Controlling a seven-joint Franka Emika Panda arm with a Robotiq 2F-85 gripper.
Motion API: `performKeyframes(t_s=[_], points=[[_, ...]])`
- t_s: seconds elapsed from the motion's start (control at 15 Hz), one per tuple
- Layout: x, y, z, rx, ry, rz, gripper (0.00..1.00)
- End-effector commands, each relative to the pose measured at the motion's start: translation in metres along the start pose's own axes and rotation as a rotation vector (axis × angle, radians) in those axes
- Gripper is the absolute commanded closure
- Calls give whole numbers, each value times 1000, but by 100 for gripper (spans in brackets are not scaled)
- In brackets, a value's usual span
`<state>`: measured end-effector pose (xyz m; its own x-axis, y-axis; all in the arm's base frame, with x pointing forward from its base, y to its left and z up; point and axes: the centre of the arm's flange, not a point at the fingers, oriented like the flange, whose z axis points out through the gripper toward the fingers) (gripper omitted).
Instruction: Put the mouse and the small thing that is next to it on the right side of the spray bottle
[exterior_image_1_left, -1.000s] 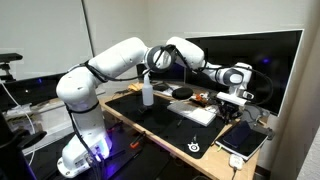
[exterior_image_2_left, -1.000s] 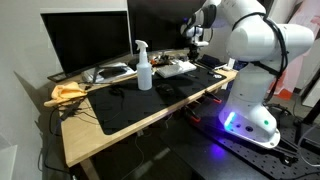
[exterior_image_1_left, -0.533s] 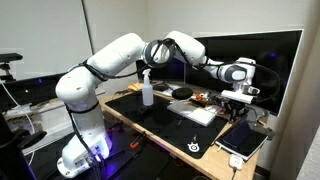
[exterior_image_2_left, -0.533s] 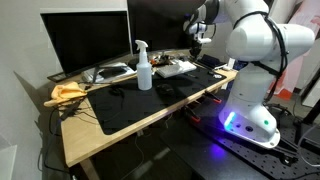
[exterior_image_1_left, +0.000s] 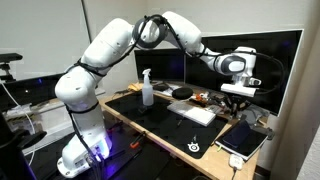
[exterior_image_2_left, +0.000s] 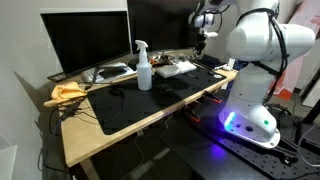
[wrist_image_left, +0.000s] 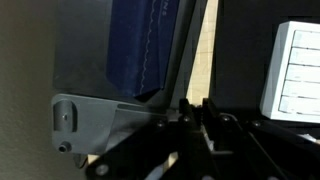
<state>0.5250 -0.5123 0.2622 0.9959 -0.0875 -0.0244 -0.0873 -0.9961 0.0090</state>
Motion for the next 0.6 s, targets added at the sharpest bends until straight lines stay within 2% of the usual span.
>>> performKeyframes(t_s=[0.0, 0.53], points=[[-59, -47, -20, 18, -8, -44, 96], [-106, -109, -35, 34, -47, -48, 96]])
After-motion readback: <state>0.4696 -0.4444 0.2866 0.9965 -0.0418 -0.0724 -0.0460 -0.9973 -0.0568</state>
